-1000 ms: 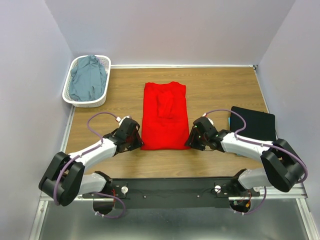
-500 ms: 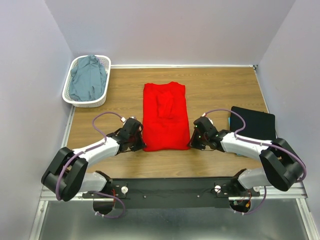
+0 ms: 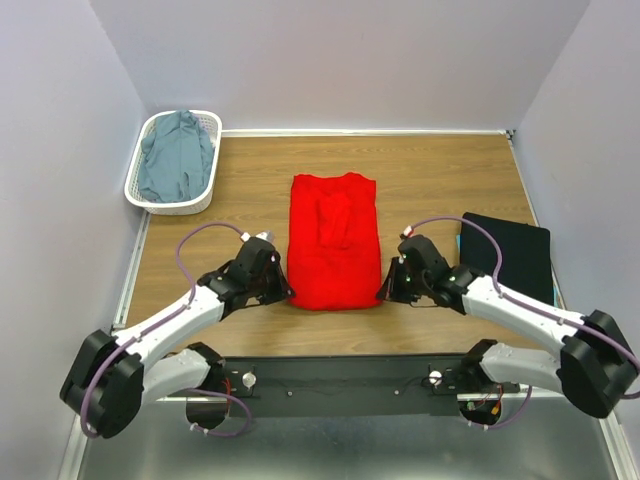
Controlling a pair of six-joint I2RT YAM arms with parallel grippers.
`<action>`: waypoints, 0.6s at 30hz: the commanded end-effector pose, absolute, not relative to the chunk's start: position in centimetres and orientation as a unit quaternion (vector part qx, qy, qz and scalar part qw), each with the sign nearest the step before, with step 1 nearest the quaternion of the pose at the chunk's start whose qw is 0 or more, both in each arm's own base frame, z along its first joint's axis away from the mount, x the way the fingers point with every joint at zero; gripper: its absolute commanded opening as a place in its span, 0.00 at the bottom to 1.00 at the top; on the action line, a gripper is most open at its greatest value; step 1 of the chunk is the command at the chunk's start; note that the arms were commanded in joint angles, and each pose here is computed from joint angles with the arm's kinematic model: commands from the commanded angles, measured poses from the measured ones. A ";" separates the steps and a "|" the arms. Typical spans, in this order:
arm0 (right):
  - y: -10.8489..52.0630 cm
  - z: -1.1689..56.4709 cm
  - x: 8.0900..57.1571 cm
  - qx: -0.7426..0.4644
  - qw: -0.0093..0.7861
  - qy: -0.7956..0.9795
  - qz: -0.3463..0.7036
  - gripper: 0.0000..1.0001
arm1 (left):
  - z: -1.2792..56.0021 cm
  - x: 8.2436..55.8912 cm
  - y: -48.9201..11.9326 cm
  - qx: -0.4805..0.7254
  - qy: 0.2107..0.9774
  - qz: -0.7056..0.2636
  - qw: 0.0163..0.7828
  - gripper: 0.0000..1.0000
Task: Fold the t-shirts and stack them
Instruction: Fold the tshirt
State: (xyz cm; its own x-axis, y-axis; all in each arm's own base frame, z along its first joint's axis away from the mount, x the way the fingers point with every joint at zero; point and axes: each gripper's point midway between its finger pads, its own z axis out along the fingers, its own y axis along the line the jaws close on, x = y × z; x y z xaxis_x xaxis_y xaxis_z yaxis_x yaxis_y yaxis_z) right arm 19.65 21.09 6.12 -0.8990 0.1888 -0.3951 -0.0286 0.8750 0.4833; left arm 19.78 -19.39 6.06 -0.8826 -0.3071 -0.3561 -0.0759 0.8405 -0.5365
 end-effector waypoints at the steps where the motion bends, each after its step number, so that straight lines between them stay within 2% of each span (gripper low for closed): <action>1: 21.3 6.2 15.1 -0.002 0.174 0.951 0.257 0.00 | 6.5 17.2 -19.4 -0.077 0.938 -0.275 0.196 0.00; 6: 21.0 8.2 13.0 -0.016 0.174 0.952 0.253 0.00 | 9.6 16.3 -18.6 -0.061 0.935 -0.276 0.214 0.00; 11: 19.9 10.2 16.0 -0.010 0.229 0.954 0.192 0.00 | 11.2 18.0 -18.1 -0.045 0.930 -0.268 0.246 0.00; 18: 20.2 12.9 19.3 0.004 0.275 0.947 0.163 0.00 | 15.7 23.2 -18.2 -0.028 0.911 -0.271 0.309 0.00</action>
